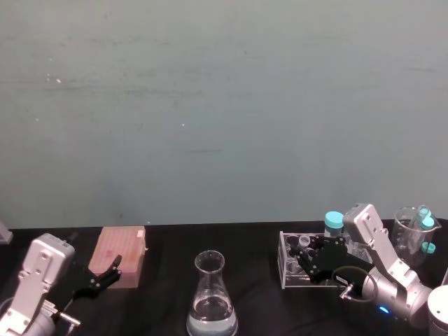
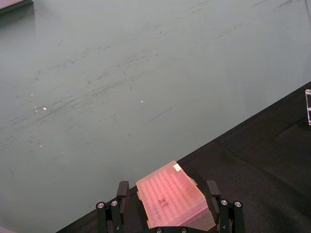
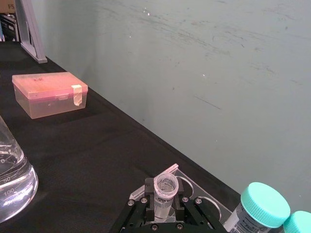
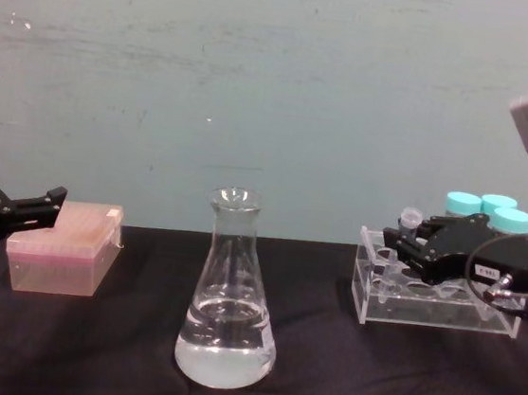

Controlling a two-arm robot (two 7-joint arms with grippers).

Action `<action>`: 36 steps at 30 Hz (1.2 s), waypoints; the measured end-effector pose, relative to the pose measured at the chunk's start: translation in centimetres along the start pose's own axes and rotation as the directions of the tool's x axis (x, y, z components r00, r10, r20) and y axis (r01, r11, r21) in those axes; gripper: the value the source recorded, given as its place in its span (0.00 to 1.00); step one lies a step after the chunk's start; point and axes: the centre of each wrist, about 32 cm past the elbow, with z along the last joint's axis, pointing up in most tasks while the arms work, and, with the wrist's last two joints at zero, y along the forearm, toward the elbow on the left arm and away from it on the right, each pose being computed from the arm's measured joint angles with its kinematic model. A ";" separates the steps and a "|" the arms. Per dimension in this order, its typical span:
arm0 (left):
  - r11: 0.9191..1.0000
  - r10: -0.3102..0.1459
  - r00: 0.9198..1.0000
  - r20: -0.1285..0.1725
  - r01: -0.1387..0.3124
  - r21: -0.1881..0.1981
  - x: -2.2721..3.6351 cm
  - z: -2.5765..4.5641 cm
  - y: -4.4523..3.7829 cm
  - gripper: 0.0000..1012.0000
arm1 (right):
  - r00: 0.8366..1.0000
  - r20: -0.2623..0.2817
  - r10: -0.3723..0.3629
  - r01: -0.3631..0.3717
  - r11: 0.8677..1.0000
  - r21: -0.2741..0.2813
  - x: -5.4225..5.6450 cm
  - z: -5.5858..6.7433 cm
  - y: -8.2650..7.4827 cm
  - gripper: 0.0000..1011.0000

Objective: Pour the liquid from the test tube into the beaker using one hand.

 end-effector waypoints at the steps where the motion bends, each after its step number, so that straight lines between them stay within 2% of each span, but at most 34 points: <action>1: 1.000 0.000 1.000 0.000 0.000 0.000 0.00 0.00 0.00 0.99 | 1.000 0.000 0.000 0.000 1.000 0.000 0.0 0.0 0.0 0.22; 17: 1.000 0.000 1.000 0.000 0.000 0.000 0.00 0.00 0.00 0.99 | 1.000 0.007 -0.008 0.008 1.000 0.004 0.0 0.2 0.1 0.22; 36: 1.000 0.000 1.000 0.000 0.000 0.000 0.00 0.00 0.00 0.99 | 0.999 0.046 -0.011 0.009 0.998 0.060 0.0 2.1 0.0 0.22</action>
